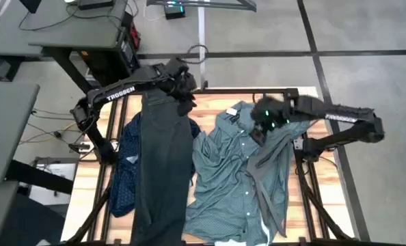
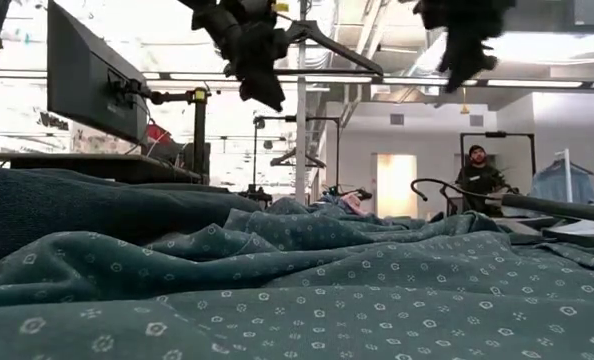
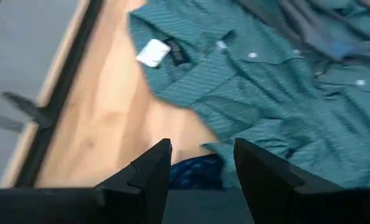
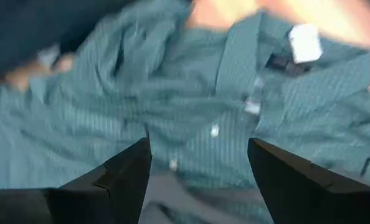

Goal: Hang clothes
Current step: Hang the black pants on the rack

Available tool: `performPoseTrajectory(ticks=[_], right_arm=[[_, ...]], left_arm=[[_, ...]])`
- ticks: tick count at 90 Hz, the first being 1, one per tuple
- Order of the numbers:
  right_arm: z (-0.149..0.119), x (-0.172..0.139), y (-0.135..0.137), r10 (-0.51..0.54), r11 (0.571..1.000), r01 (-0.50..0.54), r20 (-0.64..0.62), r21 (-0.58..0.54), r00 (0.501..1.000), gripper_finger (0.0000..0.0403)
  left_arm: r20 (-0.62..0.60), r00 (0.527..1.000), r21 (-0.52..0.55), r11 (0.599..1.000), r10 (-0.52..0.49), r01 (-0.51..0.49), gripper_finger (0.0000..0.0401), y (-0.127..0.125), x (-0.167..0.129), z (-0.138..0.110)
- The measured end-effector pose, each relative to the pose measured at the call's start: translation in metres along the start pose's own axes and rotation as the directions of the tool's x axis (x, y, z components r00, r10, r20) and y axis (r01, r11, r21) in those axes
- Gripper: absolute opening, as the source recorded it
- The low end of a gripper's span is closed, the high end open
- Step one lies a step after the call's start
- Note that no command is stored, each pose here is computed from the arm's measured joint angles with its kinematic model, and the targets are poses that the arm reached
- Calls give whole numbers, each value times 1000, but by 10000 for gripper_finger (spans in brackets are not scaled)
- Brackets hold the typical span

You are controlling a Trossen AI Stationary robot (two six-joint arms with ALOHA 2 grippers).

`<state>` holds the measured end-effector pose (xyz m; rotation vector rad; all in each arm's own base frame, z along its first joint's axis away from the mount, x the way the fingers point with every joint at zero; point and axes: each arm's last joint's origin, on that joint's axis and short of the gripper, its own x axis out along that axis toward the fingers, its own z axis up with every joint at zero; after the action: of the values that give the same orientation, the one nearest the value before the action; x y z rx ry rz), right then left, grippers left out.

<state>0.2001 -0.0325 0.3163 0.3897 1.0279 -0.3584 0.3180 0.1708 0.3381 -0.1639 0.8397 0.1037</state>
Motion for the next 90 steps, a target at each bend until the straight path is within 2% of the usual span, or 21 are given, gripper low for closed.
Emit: performPoseTrajectory(ticks=[6,14,32,45,74,82,90], right_arm=[[-14,9,3,-3,999,1,-54,-39,999,254],[-27,23,7,-15,988,-3,-122,-152,992,254],[-44,56,12,-64,930,-34,-253,-366,965,254],[-52,81,12,-119,914,-38,-357,-404,927,254],[-64,122,16,-207,896,-45,-506,-441,837,254],[-68,126,19,-205,883,-61,-501,-465,841,254],[-68,131,22,-187,880,-63,-465,-471,865,254]], left_arm=[[-19,1000,-10,1000,-23,23,157,-11,3,0],[-49,998,-25,999,-38,37,157,-24,7,0],[-136,991,-6,1000,-21,20,157,-46,12,-4],[-203,979,4,1000,31,-30,157,-51,12,-10],[-227,973,27,999,29,-24,157,-52,12,-12],[-234,972,30,999,28,-22,157,-53,12,-13],[-237,971,30,999,28,-21,157,-53,12,-13]])
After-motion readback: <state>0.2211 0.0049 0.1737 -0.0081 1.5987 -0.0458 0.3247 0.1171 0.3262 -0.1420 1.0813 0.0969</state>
